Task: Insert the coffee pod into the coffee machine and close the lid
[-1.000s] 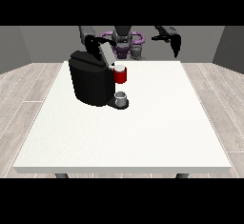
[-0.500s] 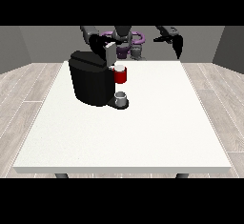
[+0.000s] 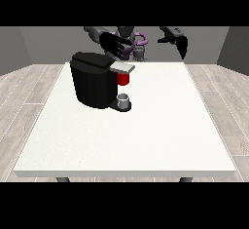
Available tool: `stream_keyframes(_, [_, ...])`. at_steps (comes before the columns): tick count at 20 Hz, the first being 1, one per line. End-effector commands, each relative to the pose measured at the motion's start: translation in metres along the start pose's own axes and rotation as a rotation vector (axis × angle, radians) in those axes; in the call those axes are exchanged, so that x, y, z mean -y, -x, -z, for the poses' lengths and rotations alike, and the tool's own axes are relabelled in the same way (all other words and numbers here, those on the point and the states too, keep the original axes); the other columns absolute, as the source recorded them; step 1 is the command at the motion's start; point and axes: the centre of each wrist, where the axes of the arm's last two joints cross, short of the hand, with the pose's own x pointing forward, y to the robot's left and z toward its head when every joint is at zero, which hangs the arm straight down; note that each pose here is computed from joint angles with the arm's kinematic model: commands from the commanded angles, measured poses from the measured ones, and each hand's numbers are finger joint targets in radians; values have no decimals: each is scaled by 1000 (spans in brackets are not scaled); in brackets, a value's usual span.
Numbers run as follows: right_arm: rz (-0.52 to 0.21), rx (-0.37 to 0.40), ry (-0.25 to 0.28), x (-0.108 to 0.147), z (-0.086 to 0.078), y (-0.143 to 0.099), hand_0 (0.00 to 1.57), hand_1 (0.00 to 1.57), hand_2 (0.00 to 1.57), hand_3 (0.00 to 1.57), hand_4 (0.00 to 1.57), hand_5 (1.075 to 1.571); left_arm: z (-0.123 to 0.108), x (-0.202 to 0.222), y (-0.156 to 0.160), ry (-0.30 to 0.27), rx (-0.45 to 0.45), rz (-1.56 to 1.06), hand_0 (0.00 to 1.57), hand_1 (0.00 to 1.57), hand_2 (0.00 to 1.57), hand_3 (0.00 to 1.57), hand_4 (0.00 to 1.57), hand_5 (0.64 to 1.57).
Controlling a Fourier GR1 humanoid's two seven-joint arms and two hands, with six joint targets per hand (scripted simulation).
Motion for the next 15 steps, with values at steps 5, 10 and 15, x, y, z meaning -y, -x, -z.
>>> stream_keyframes(5, [45,55,-94,-29,-5,3,0,0,0,0,67,1571,-15,16,21,-11,26,-12,0,0,0,0,165,1571])
stream_keyframes(10, [175,111,-137,-56,-39,27,0,0,0,0,275,1571,-25,18,35,-25,16,-34,0,0,0,0,192,1571])
stream_keyframes(15, [347,-83,-82,-68,-92,62,0,0,0,0,157,1571,-54,6,60,-112,-137,-31,0,0,0,0,192,1571])
